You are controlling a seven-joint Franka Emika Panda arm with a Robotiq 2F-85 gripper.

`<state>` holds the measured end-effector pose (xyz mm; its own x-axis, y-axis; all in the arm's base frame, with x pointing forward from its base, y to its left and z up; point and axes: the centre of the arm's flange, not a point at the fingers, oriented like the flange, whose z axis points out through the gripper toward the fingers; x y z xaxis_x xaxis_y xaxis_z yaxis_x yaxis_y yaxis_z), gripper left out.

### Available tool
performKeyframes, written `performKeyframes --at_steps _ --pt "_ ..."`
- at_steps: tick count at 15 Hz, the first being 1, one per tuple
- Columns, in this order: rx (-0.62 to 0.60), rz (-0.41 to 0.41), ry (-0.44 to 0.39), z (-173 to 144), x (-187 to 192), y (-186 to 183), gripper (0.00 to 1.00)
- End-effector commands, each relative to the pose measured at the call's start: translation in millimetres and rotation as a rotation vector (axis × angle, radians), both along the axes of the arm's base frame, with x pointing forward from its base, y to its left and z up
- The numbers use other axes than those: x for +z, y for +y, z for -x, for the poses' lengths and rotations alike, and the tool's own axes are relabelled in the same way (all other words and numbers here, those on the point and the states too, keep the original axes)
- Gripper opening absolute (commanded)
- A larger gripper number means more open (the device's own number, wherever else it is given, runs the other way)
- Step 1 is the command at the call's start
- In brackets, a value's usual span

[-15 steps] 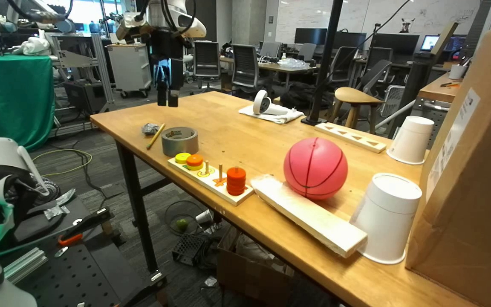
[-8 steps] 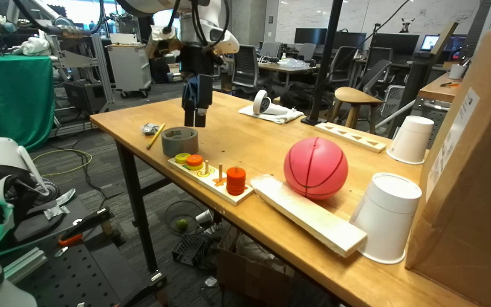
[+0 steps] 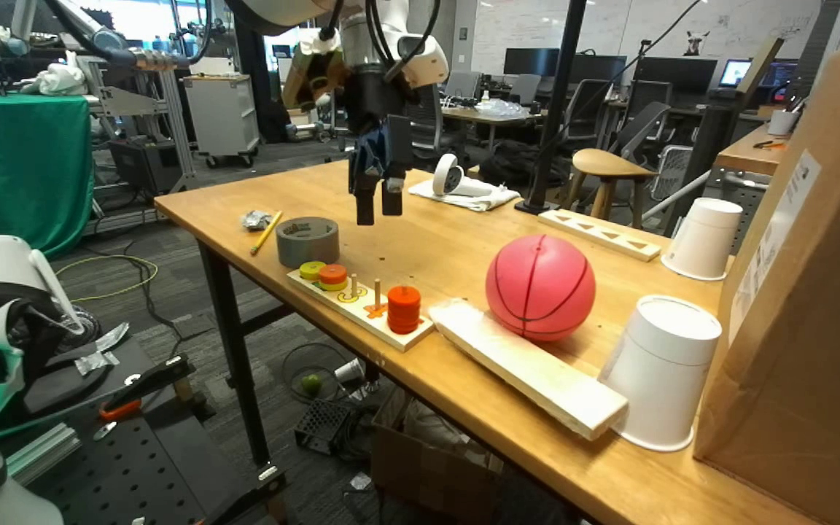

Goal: Move the ball to the right

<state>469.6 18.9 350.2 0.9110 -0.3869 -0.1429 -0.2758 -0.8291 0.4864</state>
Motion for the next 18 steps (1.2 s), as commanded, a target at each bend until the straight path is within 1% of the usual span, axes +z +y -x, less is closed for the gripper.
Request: performKeyframes --at_steps 1,4,6,8,9,11,13,14,15,16,18 --pt "-0.025 -0.002 0.035 -6.2 -16.9 -28.7 1.0" --pt "-0.081 -0.002 0.05 -2.9 -26.0 -63.2 1.0" --pt "-0.123 -0.012 0.044 -0.2 -27.0 -88.2 1.0" --pt "-0.151 -0.06 0.02 5.0 -23.3 -101.2 1.0" --pt "-0.152 -0.025 0.048 1.6 -30.3 -91.7 1.0" --pt "-0.165 -0.035 0.042 2.2 -29.9 -102.1 1.0" --pt "-0.164 -0.038 0.039 2.0 -30.0 -102.2 1.0" --pt "-0.122 -0.02 0.05 10.4 -30.4 -92.0 1.0" --pt "-0.109 0.003 0.056 16.3 -33.4 -85.7 1.0" --pt "-0.099 0.003 0.075 18.4 -40.4 -79.5 1.0" --pt "-0.062 0.019 0.085 20.7 -47.1 -67.8 1.0"
